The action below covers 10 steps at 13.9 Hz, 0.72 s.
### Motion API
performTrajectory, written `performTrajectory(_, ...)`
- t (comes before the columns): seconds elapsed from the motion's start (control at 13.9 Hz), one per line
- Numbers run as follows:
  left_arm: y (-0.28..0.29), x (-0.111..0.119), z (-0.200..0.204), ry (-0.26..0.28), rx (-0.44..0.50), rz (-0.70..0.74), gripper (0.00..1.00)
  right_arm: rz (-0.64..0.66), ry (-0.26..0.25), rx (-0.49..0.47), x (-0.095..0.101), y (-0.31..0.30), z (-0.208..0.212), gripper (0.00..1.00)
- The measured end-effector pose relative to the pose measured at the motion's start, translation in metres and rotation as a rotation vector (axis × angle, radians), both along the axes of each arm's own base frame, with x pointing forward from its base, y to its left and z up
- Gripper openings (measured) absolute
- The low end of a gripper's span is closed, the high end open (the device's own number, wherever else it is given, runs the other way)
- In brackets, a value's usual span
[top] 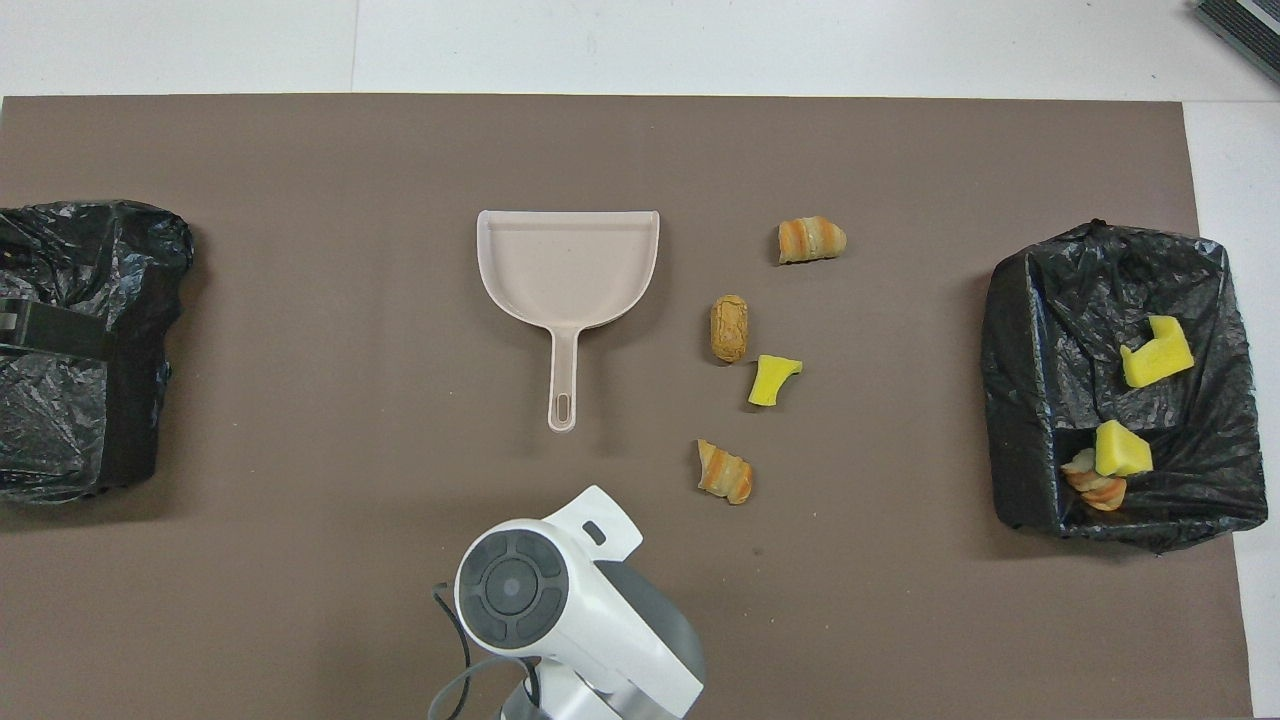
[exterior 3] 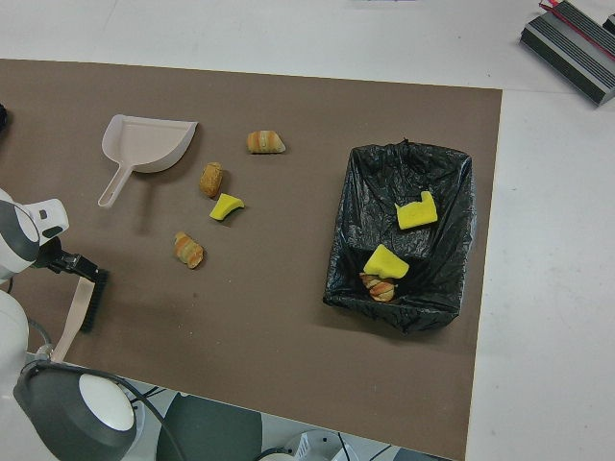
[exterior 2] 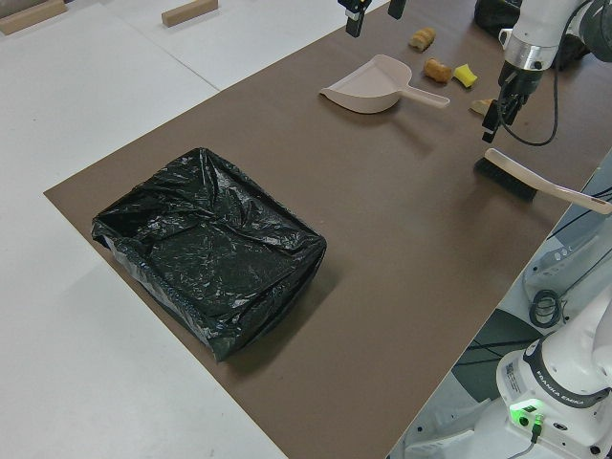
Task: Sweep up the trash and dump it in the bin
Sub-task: 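Release the dustpan and withdraw the right gripper while the left gripper reaches forward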
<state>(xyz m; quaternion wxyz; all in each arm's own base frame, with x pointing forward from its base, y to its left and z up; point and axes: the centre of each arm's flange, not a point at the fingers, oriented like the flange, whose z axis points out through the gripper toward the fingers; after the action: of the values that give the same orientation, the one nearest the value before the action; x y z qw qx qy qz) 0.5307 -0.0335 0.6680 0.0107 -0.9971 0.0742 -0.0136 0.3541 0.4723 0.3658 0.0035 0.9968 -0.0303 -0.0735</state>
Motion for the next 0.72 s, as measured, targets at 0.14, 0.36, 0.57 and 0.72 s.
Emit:
performTrajectory(0.14, 0.001, 0.0, 0.0, 0.0, 0.001, 0.001, 1.0, -0.034, -0.005, -0.008, -0.021, -0.004, -0.004, 1.0)
performTrajectory(0.36, 0.014, 0.001, 0.0, 0.0, 0.001, 0.024, 1.0, -0.044, -0.018, -0.007, -0.053, -0.006, -0.011, 1.0)
performTrajectory(0.57, 0.021, 0.001, 0.0, 0.002, 0.002, 0.035, 1.0, -0.012, -0.033, 0.016, -0.082, -0.005, -0.012, 1.0)
performTrajectory(0.72, 0.021, 0.0, -0.001, 0.006, 0.002, 0.035, 1.0, -0.002, -0.045, 0.048, -0.093, -0.002, -0.012, 1.0)
